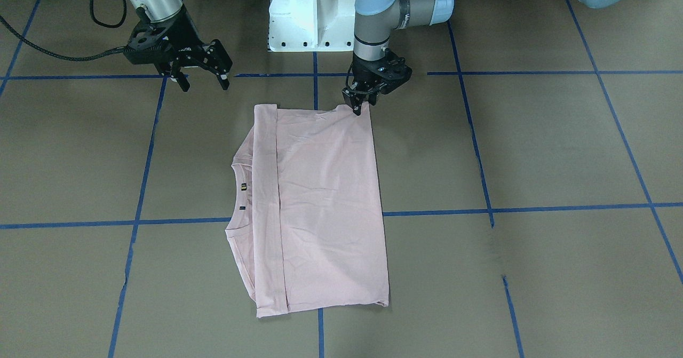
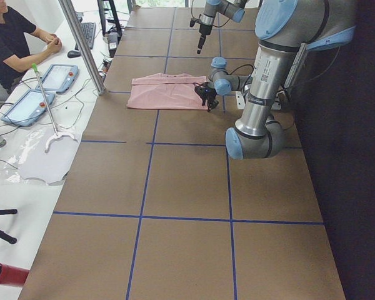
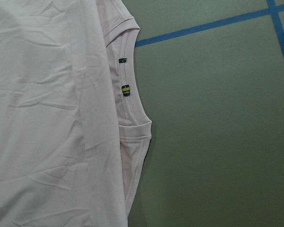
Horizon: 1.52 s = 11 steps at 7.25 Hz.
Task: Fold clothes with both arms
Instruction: 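Move the right gripper to the shirt's near edge beside the left gripper and grasp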
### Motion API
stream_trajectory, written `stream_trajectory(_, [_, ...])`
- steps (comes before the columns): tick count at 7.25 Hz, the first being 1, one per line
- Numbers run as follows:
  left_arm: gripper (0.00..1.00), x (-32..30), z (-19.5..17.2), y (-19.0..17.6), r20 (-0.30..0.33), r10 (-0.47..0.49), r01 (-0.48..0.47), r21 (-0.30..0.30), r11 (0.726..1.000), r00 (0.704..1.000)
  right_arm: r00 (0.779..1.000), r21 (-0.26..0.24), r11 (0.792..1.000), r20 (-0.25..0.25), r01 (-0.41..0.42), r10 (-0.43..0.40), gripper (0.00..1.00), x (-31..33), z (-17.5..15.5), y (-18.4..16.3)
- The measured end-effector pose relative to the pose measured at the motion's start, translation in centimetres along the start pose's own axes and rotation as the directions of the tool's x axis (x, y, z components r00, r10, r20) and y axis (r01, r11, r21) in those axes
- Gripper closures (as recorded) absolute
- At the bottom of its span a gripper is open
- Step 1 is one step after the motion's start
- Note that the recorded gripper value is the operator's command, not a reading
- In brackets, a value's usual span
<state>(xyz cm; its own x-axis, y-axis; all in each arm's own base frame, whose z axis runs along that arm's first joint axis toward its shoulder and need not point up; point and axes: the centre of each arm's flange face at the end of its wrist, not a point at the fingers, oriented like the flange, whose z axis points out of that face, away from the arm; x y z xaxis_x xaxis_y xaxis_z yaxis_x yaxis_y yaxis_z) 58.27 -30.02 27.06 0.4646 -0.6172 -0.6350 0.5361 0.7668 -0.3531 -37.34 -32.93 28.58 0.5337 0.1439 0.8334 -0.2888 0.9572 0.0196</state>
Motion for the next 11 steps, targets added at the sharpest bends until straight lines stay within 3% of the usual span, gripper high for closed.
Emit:
stream_trajectory(6, [1.0,0.4,-0.9,0.4,-0.01,0.014,-0.014,-0.011,1.0,1.0,1.0,-0.001,1.0,-0.004,-0.007,0.007,0.0,0.1,0.2,0.0])
stream_trajectory(7, [1.0,0.5,-1.5,0.2,-0.021,0.022,-0.022,-0.014,1.0,1.0,0.999,-0.004,0.999,-0.005,-0.052,0.052,0.0,-0.2,0.5,0.0])
stream_trajectory(8, [1.0,0.5,-2.1,0.1,-0.031,0.039,-0.039,-0.017,0.999,0.999,0.989,-0.008,0.989,-0.004,-0.149,0.149,0.0,-1.7,1.7,0.0])
stream_trajectory(9, [1.0,0.5,-2.4,0.0,-0.036,0.05,-0.051,-0.018,0.999,0.998,0.969,-0.01,0.97,-0.014,-0.245,0.245,0.0,-4.2,3.6,-0.4])
stream_trajectory(11, [1.0,0.6,-2.7,0.0,-0.041,0.056,-0.057,-0.02,0.998,0.998,0.938,-0.01,0.94,-0.067,-0.341,0.34,0.0,-6.6,7.4,-0.3])
